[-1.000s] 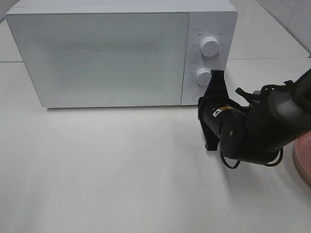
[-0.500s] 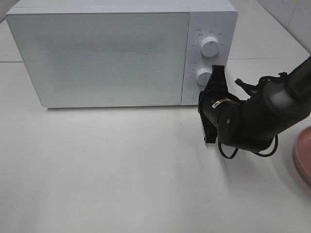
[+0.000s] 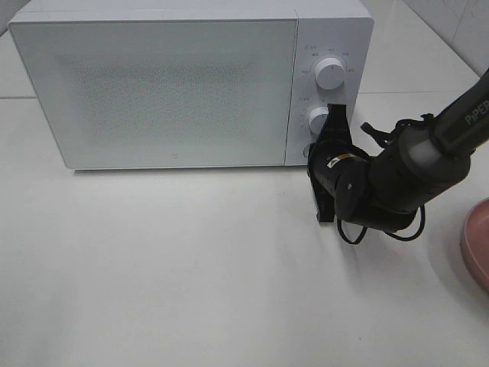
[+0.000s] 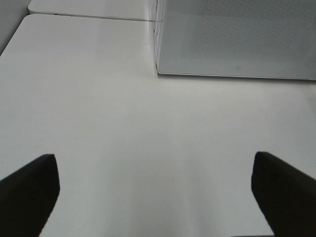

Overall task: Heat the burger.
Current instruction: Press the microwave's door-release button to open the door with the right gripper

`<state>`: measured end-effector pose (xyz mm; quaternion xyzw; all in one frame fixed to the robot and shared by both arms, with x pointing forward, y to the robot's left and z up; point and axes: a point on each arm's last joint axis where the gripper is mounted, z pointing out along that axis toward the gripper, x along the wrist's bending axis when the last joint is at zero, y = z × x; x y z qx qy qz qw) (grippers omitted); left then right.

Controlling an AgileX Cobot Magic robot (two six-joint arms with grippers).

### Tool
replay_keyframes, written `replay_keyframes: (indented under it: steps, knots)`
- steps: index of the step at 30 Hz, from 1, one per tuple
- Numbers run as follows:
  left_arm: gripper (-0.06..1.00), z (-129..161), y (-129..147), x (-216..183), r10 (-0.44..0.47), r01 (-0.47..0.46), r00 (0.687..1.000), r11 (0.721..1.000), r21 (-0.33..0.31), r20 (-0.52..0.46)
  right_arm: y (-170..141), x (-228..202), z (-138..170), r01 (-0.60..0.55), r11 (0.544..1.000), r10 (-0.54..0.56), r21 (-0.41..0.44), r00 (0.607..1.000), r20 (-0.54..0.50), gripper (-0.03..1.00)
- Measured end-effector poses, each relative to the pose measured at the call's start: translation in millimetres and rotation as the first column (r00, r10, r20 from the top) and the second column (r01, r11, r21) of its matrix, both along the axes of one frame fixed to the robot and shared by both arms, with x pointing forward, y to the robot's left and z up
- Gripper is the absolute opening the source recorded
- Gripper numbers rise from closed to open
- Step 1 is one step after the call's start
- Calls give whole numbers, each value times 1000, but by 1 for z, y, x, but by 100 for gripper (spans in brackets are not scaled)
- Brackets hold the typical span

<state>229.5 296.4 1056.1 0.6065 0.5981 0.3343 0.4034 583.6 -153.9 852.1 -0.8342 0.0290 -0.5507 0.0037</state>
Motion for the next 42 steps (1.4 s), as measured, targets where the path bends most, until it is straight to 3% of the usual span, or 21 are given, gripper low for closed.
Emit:
replay_keyframes:
  steps: [31,42]
  knots:
    - [98,0,0,0,0,0,1000,1000,0,0,1,3,6,8,1000,-8,-1,999,46,3]
    - [98,0,0,0,0,0,1000,1000,0,0,7,11,-5,62,998,-61,-6,996,62,3]
